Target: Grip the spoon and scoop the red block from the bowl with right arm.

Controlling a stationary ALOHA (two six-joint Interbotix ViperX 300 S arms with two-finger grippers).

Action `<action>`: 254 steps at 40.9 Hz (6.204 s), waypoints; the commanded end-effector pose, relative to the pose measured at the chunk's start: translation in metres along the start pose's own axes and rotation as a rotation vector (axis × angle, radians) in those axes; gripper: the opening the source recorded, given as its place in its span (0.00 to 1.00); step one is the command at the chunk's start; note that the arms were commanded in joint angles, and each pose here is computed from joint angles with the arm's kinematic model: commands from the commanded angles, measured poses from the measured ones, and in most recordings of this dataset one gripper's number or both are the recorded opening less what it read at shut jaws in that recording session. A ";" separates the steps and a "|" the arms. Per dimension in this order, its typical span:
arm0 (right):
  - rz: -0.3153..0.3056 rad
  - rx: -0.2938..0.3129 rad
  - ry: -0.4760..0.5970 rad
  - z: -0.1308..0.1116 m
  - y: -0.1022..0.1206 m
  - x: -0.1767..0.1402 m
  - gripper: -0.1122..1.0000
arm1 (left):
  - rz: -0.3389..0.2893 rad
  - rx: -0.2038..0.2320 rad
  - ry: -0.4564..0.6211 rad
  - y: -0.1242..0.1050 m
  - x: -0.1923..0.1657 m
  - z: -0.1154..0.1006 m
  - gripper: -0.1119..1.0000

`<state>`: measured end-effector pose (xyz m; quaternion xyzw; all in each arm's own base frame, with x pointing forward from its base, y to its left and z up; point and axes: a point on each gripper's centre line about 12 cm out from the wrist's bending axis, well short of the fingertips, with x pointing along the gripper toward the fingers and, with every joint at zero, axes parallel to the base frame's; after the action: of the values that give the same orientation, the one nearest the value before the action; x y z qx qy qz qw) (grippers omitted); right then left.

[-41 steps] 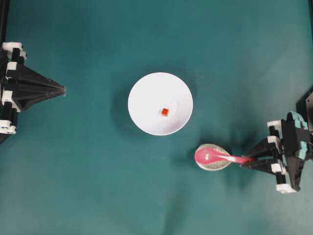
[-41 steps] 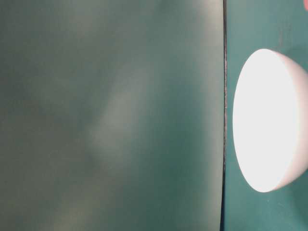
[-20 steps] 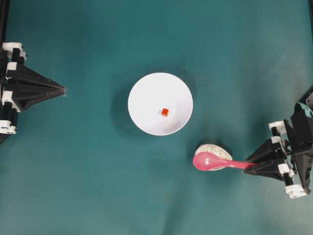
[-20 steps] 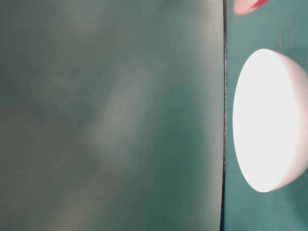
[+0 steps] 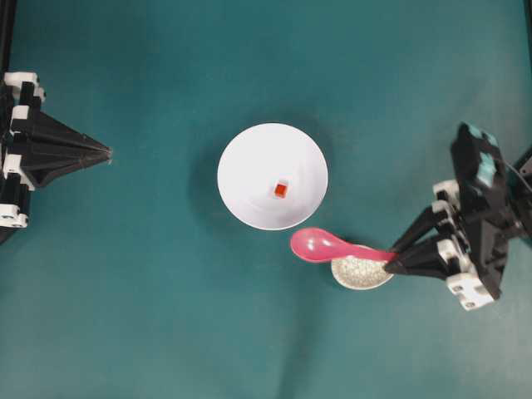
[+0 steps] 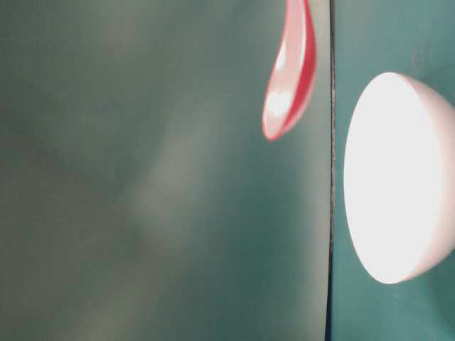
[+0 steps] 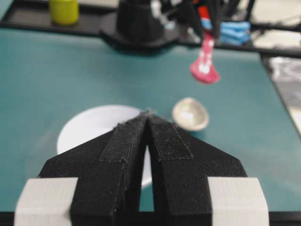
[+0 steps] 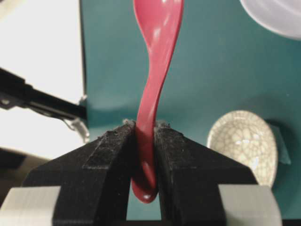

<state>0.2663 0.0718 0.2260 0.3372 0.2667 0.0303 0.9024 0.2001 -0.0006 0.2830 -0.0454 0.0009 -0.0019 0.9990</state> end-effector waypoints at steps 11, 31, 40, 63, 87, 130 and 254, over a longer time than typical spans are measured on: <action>0.012 0.061 0.034 0.049 0.006 -0.008 0.26 | 0.000 0.003 0.005 -0.001 0.003 0.006 0.10; -0.024 0.120 0.174 0.051 -0.012 -0.012 0.21 | 0.000 0.003 0.006 -0.001 0.003 0.006 0.10; -0.054 0.103 0.373 0.015 -0.022 -0.015 0.21 | 0.001 0.005 0.011 0.000 0.002 0.005 0.10; -0.136 0.124 0.350 -0.046 -0.045 -0.008 0.21 | 0.001 0.009 0.018 0.000 0.003 0.004 0.10; -0.141 0.093 0.371 -0.056 -0.045 -0.004 0.47 | 0.000 0.009 0.018 -0.001 0.003 0.004 0.10; 0.025 -0.376 -0.018 -0.066 -0.040 -0.019 0.61 | 0.002 0.008 0.024 0.000 0.002 0.003 0.10; -0.025 -0.300 -0.296 -0.011 -0.016 -0.033 0.30 | 0.006 0.006 0.063 0.000 0.002 -0.003 0.10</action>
<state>0.2219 0.0670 0.2031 0.1879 0.1355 0.0094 0.9728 0.1996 -0.0005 0.2727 -0.0445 0.0445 0.0004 0.9980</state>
